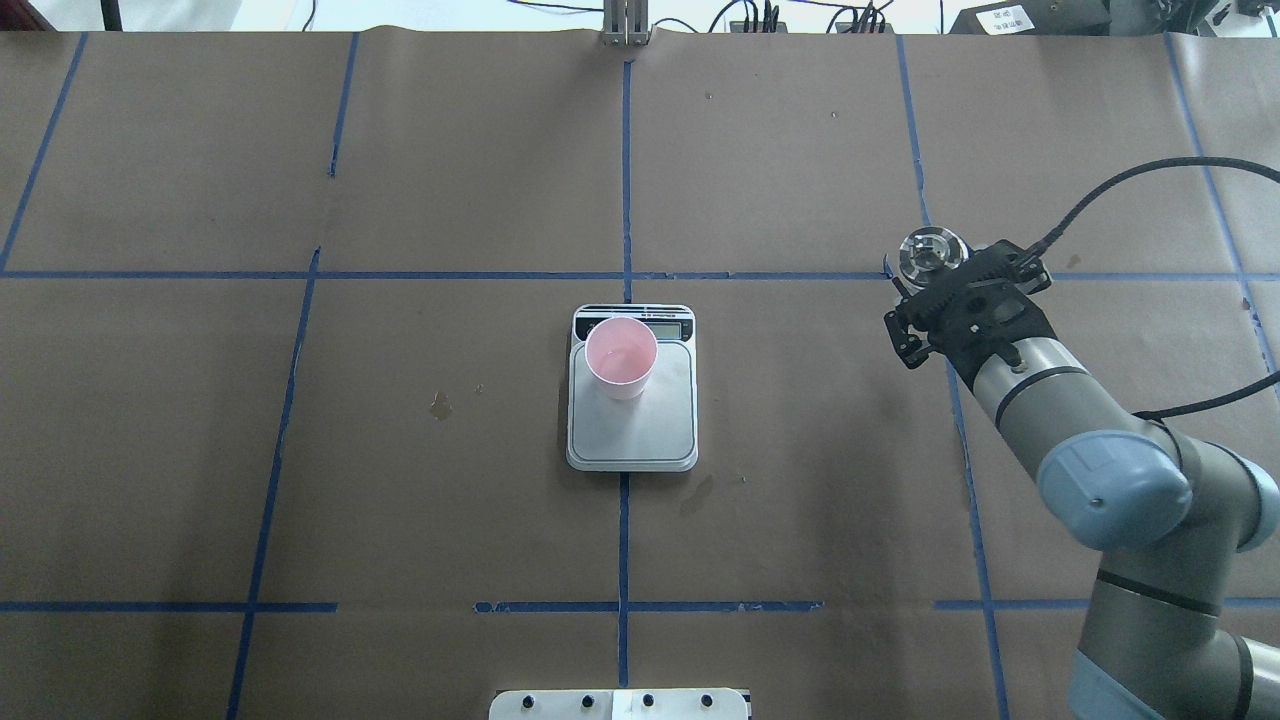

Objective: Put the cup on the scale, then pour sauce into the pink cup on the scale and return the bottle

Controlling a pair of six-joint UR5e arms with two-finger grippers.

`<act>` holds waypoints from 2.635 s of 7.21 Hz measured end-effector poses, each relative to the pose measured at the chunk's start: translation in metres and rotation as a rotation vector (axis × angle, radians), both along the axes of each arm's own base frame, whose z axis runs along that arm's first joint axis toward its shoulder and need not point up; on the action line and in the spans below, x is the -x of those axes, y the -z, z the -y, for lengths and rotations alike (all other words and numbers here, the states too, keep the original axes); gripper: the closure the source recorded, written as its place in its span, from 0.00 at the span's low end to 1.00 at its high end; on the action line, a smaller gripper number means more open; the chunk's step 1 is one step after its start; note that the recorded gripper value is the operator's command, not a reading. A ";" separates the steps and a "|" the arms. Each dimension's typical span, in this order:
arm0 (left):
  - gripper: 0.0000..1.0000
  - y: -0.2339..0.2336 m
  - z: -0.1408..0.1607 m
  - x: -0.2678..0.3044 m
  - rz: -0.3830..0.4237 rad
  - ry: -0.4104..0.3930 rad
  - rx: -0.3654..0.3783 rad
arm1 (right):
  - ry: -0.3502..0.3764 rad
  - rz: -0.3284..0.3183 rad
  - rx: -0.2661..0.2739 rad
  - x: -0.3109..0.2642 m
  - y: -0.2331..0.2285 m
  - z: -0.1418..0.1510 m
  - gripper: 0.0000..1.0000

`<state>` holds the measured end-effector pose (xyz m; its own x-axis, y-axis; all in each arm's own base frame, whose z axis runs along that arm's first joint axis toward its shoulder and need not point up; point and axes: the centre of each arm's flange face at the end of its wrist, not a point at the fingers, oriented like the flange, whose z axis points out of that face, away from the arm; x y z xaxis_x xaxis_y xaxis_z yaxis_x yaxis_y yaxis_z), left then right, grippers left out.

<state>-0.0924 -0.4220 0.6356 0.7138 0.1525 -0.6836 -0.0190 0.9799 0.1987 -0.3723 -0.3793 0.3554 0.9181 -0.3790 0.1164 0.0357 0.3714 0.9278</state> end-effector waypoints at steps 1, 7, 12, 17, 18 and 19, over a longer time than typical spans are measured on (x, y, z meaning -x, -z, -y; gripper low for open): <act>0.00 0.000 0.000 0.000 0.000 0.000 0.000 | 0.005 -0.095 -0.020 0.027 0.023 -0.001 1.00; 0.00 0.000 0.000 0.000 0.001 -0.001 0.000 | 0.030 -0.812 -0.145 0.194 0.118 -0.018 1.00; 0.00 0.000 -0.001 0.000 0.001 -0.001 -0.001 | 0.041 -1.034 -0.200 0.200 0.115 -0.009 1.00; 0.00 0.001 0.000 0.000 0.001 -0.001 -0.005 | 0.026 -1.139 -0.229 0.190 0.107 -0.002 1.00; 0.00 0.001 0.000 0.000 0.001 -0.001 -0.005 | 0.027 -1.146 -0.230 0.189 0.106 -0.001 1.00; 0.00 0.001 0.000 0.000 0.001 -0.001 -0.005 | 0.027 -1.149 -0.230 0.189 0.105 -0.001 1.00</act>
<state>-0.0924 -0.4222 0.6345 0.7144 0.1568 -0.6820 -0.0202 0.9788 0.2039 -0.5613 -0.3780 0.2503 0.4298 -0.3040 -0.8502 0.9021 0.1852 0.3898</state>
